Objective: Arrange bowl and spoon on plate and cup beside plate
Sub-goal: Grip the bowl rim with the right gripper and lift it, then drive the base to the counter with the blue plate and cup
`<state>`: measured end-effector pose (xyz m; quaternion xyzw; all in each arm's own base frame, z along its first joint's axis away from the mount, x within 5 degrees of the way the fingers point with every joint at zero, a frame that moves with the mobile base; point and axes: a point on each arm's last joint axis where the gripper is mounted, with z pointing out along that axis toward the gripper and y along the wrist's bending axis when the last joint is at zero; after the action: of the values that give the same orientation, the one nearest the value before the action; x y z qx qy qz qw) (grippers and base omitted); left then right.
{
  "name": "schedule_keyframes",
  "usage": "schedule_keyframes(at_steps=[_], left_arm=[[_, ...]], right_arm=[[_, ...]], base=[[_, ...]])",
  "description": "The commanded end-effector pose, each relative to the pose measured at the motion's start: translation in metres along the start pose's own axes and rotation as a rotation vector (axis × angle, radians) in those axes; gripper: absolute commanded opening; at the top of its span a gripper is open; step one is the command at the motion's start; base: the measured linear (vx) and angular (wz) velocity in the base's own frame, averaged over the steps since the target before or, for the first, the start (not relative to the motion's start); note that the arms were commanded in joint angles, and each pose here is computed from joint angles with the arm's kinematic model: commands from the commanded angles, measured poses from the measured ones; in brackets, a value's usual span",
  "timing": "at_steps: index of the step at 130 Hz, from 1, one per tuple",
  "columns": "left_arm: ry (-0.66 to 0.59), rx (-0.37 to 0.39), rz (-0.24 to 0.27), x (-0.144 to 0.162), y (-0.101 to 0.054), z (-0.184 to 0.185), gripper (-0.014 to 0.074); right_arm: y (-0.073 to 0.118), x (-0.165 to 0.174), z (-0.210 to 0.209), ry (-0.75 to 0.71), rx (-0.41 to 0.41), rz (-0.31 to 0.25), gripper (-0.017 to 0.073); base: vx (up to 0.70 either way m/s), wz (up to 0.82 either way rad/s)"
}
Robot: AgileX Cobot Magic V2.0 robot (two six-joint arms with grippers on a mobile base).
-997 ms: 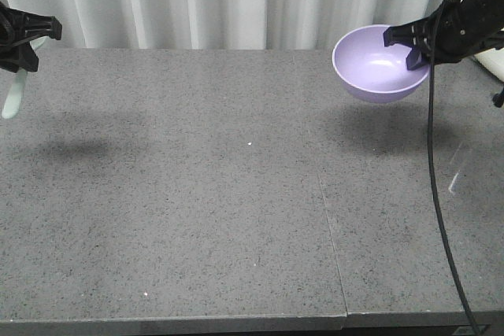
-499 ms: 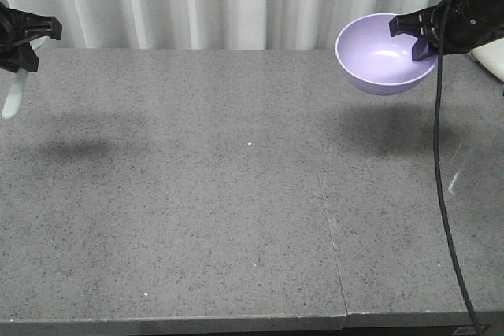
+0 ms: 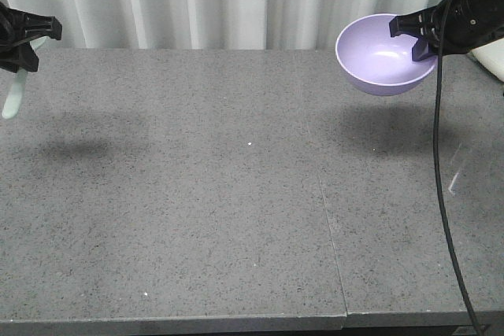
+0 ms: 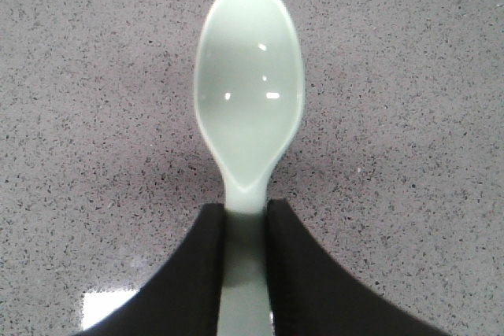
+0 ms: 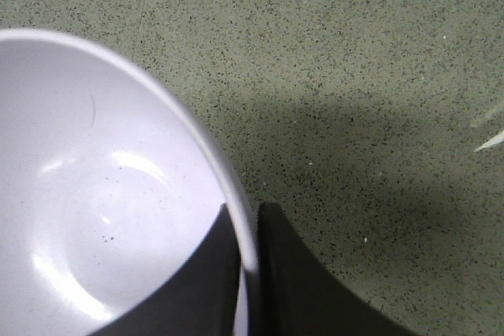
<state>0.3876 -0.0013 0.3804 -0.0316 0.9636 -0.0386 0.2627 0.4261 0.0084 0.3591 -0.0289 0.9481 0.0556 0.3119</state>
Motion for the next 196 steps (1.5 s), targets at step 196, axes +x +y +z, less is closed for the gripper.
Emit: schedule_keyframes(at_steps=[196], left_arm=[[-0.119, 0.024, 0.005, -0.0052, -0.0055, -0.0314, -0.0008]], right_arm=[[0.0037, -0.0131, -0.0382, -0.143, 0.004, -0.016, -0.0004]], base=[[-0.02, -0.27]])
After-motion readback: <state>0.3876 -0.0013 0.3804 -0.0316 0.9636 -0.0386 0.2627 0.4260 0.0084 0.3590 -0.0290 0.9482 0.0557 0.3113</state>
